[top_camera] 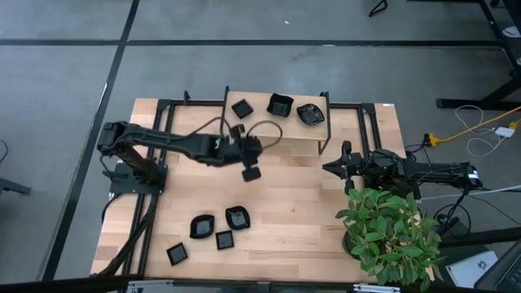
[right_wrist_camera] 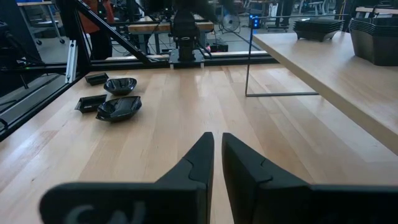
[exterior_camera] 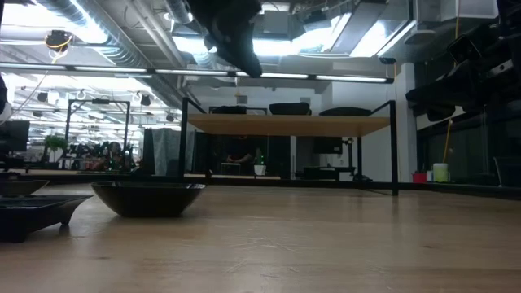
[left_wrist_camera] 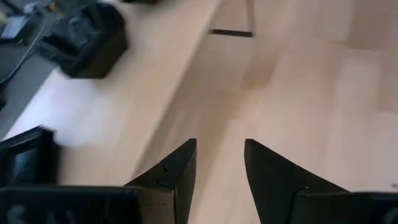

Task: Pick & Place Mini shaped plates
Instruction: Stack the leaf-shaped plate on top of the leaf-shaped plate on the shelf

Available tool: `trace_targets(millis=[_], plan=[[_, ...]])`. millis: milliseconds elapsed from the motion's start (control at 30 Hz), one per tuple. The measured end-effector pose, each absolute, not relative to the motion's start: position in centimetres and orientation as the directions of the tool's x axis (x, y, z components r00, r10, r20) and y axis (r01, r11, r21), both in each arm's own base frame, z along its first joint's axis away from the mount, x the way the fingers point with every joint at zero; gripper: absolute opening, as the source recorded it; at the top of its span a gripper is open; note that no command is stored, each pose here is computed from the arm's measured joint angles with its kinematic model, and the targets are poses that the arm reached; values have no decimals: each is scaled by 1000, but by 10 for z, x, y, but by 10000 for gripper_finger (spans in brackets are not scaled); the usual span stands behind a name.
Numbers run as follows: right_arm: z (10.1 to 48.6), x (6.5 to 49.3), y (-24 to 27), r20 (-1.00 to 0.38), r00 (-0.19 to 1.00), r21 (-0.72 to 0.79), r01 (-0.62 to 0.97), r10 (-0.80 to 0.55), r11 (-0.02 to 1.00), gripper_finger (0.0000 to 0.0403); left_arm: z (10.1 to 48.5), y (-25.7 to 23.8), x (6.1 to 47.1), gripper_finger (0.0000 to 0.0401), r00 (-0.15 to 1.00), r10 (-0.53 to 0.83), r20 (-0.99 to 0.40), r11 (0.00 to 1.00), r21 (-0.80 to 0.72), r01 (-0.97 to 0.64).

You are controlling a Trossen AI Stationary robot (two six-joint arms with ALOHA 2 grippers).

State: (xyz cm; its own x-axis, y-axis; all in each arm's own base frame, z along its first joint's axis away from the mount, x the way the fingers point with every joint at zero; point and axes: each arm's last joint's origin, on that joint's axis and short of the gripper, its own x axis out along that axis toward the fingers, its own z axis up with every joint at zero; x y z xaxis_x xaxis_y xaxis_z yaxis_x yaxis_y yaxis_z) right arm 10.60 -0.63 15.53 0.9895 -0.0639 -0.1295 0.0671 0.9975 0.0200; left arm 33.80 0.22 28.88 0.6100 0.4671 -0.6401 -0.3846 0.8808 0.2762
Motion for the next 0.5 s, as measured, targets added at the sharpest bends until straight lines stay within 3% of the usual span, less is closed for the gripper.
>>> trace_targets(millis=[500], plan=[[155,106,-6,-130,990,20,67,-64,998,34,284,-59,329,129,648,321,-691,946,272,-178]])
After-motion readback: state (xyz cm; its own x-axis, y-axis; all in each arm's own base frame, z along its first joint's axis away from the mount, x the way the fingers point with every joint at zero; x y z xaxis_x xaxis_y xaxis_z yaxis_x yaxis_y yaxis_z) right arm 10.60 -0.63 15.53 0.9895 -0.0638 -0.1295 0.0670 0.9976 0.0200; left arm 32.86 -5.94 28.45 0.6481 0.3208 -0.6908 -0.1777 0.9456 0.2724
